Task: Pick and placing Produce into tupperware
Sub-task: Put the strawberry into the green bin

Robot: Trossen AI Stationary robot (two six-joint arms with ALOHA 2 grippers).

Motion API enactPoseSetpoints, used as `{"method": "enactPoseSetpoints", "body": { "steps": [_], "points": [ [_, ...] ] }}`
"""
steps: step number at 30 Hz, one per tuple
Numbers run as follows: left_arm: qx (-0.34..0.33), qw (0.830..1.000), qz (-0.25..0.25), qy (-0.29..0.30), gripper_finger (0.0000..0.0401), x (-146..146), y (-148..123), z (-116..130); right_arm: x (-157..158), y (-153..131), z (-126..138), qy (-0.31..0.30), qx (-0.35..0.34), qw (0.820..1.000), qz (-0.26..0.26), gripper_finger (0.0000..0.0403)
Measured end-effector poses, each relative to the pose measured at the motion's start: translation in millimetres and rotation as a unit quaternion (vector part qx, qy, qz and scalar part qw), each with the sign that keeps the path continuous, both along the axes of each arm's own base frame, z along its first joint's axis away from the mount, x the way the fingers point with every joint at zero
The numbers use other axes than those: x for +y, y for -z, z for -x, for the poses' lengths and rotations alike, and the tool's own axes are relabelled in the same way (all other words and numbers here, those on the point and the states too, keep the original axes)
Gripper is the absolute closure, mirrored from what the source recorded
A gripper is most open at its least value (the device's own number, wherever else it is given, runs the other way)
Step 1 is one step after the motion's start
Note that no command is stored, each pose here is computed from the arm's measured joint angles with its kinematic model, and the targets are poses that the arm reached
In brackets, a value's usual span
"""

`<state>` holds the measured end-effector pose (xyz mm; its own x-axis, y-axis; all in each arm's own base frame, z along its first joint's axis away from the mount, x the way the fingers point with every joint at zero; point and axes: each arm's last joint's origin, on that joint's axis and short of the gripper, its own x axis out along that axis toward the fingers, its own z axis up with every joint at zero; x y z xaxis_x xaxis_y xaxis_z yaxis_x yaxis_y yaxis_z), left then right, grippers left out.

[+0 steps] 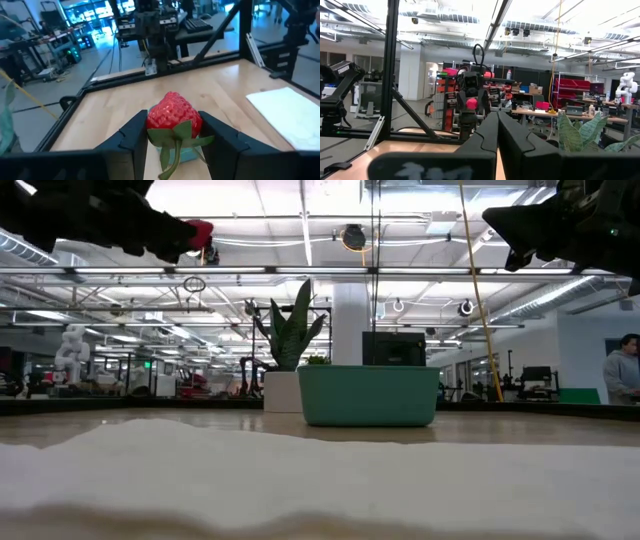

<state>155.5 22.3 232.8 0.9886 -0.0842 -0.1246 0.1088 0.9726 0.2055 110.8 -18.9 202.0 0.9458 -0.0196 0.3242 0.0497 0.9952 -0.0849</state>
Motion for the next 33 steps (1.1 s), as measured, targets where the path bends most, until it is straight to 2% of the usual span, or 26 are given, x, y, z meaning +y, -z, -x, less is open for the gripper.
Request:
{"method": "enactPoseSetpoints", "body": {
  "steps": [7, 13, 16, 26, 33],
  "points": [
    [-0.031, 0.998, 0.043, -0.025, 0.0254, 6.1, -3.6, -1.5, 0.0, -0.2, 0.1, 0.000, -0.001, 1.000, 0.000, 0.0403],
    [-0.039, 0.997, 0.066, -0.007, 0.0254, 10.4, -7.5, -15.3, 0.0, -0.3, 0.1, 0.000, -0.001, 1.000, 0.000, 0.0403],
    [-0.018, 0.997, 0.072, -0.006, 0.0254, 13.7, -9.3, -28.9, 0.0, -0.3, 0.1, 0.000, -0.002, 1.000, 0.000, 0.0403],
    [0.005, 0.995, 0.074, 0.065, 0.0254, 24.9, -37.2, -90.1, 0.0, -0.4, 0.1, -0.001, -0.002, 1.000, -0.003, 0.0403],
    [0.027, 0.992, 0.082, 0.094, 0.0254, 33.4, -44.8, -131.0, 0.0, -0.4, 0.1, -0.001, -0.002, 1.000, -0.003, 0.0403]
  ]
}}
